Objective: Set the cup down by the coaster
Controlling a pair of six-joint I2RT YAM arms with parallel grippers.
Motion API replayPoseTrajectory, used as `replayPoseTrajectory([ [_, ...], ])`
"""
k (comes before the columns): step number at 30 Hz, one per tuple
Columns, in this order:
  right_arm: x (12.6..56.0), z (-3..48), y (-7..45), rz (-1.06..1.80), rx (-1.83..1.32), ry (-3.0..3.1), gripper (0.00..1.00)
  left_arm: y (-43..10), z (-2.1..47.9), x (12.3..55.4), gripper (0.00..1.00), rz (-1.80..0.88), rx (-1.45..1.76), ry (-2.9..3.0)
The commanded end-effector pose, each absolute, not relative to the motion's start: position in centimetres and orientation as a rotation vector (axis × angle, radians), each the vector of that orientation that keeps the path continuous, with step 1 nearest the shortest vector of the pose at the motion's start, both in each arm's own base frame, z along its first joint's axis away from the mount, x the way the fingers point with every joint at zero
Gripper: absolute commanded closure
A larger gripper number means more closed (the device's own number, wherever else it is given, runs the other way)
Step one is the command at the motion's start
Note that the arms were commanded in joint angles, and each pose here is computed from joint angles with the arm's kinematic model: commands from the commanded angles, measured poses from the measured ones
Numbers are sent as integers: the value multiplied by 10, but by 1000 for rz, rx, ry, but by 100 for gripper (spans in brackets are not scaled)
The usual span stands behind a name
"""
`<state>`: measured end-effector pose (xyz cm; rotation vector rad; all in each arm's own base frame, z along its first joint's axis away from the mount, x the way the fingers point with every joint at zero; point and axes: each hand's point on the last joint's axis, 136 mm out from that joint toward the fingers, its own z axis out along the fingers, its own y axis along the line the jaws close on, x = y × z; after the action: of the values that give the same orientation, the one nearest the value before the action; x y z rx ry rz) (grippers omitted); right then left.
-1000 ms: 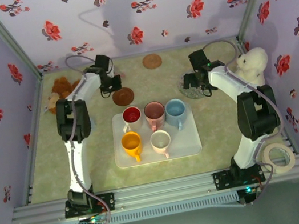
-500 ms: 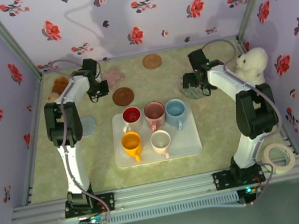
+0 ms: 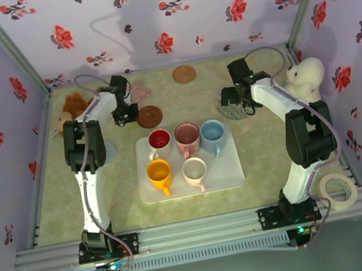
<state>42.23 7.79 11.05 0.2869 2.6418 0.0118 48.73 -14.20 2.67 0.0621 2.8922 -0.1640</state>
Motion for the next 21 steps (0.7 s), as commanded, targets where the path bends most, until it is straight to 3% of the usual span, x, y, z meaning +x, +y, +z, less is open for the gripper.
replayPoseTrajectory([
  [1,422,115,81,18,289,2643,1,-163,21,489,100,-228,127,2904],
  [15,438,119,92,210,275,2630,4,-258,17,494,100,-445,317,2855],
  [21,454,113,111,321,212,2657,22,-277,15,492,100,-463,381,2853],
])
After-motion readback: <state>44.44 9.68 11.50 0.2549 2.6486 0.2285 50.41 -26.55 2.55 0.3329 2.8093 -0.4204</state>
